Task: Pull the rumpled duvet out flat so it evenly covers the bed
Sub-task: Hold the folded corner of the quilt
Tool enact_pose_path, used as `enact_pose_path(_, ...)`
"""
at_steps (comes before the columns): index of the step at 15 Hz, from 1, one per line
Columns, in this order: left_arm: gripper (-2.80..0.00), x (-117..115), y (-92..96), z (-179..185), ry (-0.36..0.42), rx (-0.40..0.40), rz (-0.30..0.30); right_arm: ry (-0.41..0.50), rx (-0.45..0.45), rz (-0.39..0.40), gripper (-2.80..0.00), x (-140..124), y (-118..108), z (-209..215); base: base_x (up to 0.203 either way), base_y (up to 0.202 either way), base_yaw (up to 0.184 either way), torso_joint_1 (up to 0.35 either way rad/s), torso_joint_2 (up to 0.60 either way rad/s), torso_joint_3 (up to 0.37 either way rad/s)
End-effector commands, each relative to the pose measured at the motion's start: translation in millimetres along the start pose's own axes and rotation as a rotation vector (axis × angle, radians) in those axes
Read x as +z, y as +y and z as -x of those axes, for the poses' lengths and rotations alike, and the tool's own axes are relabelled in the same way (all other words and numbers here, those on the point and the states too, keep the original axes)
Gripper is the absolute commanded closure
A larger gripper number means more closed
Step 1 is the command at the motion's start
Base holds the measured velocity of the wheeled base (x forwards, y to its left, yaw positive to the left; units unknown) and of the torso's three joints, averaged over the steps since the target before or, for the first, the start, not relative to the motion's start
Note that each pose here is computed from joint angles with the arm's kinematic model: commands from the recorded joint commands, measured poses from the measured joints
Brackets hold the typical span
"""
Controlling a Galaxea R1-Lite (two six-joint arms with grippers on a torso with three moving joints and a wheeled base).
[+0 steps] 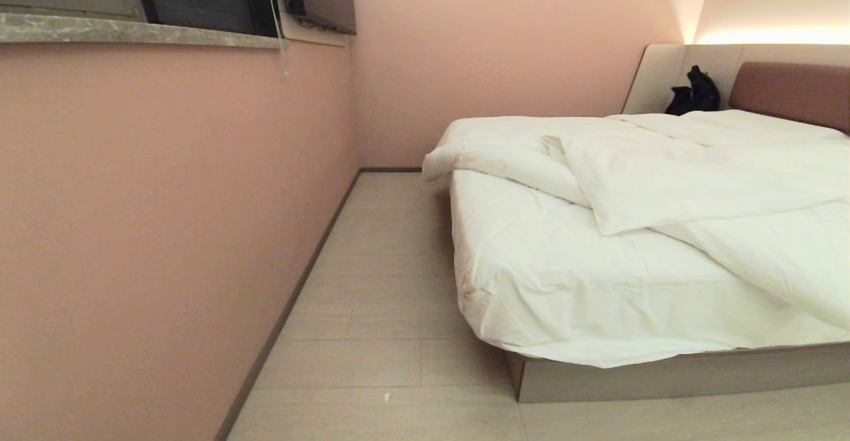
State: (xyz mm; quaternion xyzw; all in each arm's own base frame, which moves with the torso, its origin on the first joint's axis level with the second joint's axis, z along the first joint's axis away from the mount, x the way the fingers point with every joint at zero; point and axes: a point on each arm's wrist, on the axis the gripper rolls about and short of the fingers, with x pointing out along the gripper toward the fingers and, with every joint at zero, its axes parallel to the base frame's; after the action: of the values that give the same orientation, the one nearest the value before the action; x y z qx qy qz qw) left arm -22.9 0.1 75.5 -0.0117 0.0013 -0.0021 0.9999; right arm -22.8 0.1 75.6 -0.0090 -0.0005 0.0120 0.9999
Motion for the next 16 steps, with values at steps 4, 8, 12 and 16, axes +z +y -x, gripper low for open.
enact_pose_path(4, 0.0, 0.0, 0.0, -0.1, 0.002, 0.0, 0.001, 0.001, 0.001, 0.0, 0.0, 0.1, 0.0, -0.1, 0.0, 0.0, 0.0, 0.0, 0.0, 0.0)
enact_pose_path(8, 0.0, -0.1, -0.1, 0.0, 0.001, -0.003, -0.005, 0.001, 0.001, 0.0, 0.0, 0.1, 0.0, -0.1, 0.0, 0.0, 0.0, 0.0, 0.0, 0.0)
enact_pose_path(12, 0.0, 0.3, 0.0, -0.1, -0.001, 0.0, 0.0, 0.001, 0.001, 0.0, 0.0, 0.1, 0.0, -0.1, 0.0, 0.0, 0.0, 0.0, 0.0, 0.0)
enact_pose_path(16, 0.0, 0.2, 0.0, 0.0, -0.003, 0.001, 0.01, 0.001, 0.001, 0.0, 0.0, 0.1, 0.0, -0.1, 0.0, 0.0, 0.0, 0.0, 0.0, 0.0)
